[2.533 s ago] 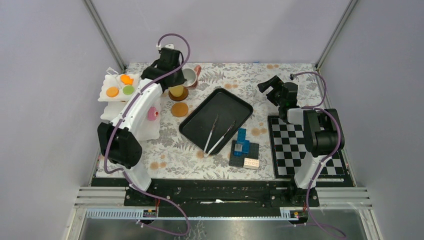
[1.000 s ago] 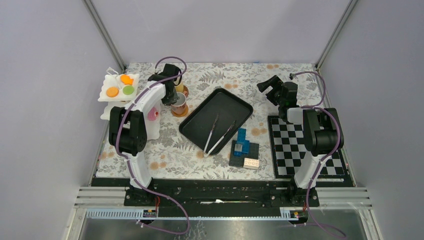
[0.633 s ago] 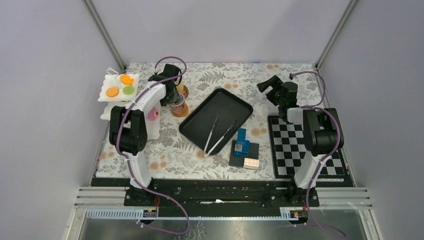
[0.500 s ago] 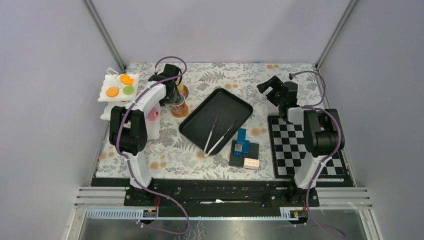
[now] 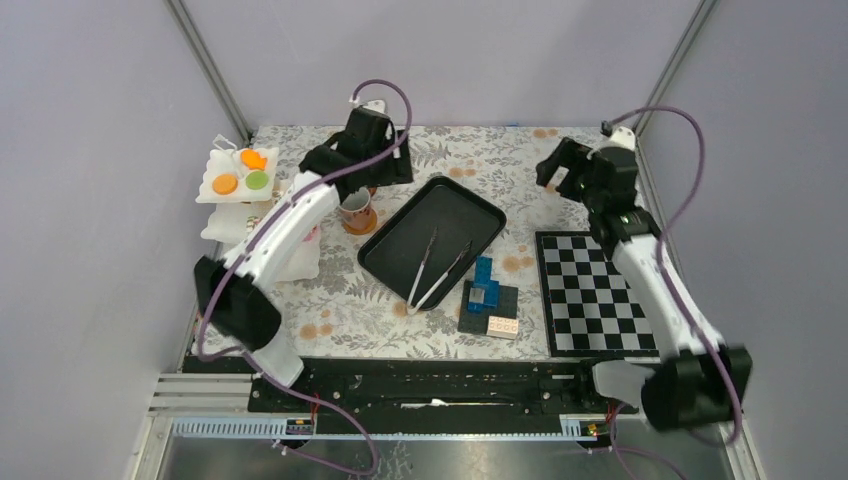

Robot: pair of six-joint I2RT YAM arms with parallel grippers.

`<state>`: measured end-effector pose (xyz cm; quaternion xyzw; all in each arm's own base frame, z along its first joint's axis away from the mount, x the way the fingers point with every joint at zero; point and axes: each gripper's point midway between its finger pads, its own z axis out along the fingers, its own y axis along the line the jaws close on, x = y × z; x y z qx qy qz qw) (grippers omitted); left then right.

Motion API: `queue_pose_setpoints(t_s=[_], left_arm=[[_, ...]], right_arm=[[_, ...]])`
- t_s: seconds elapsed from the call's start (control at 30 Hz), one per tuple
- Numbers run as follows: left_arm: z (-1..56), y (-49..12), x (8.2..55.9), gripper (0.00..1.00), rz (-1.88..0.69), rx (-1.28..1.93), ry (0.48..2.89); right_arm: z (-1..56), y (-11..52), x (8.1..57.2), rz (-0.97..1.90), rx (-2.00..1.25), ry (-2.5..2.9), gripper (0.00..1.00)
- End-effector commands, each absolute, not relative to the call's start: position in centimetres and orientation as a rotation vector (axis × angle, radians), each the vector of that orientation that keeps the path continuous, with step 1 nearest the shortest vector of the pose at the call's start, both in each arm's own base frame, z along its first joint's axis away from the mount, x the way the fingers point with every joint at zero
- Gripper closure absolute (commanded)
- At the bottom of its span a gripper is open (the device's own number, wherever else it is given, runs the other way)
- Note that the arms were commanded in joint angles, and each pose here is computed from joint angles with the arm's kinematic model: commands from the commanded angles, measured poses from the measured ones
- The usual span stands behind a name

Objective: Serve the afternoon tea

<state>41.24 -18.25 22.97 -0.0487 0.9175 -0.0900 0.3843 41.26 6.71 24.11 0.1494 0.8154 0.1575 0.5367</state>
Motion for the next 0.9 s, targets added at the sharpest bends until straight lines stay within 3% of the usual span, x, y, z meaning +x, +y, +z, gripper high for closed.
queue_pose_setpoints(t_s=[0.0,0.17,0.53,0.7,0.87], left_arm=[[32.0,-24.8,35.2,0.10,-0.585,0.150,2.085],[37.6,-25.2,26.6,0.01,-0.910,0.282,1.814],[52.6,-14.6,14.3,0.01,-0.936,0.255,1.235],[54.0,-11.7,12.3,0.01,-0.905,0.192,1.143],[53.5,-11.0,12.2,0.01,-0.890,0.169,1.147]], right_arm=[[25.1,6.5,32.0,0.342,0.160,2.026,0.02],[31.7,8.4,23.4,0.466,0.026,1.853,0.02],[45.1,2.1,9.7,0.383,0.118,1.423,0.02],[46.8,1.6,8.0,0.409,0.138,1.352,0.02],[45.4,1.8,9.7,0.399,0.156,1.392,0.02]])
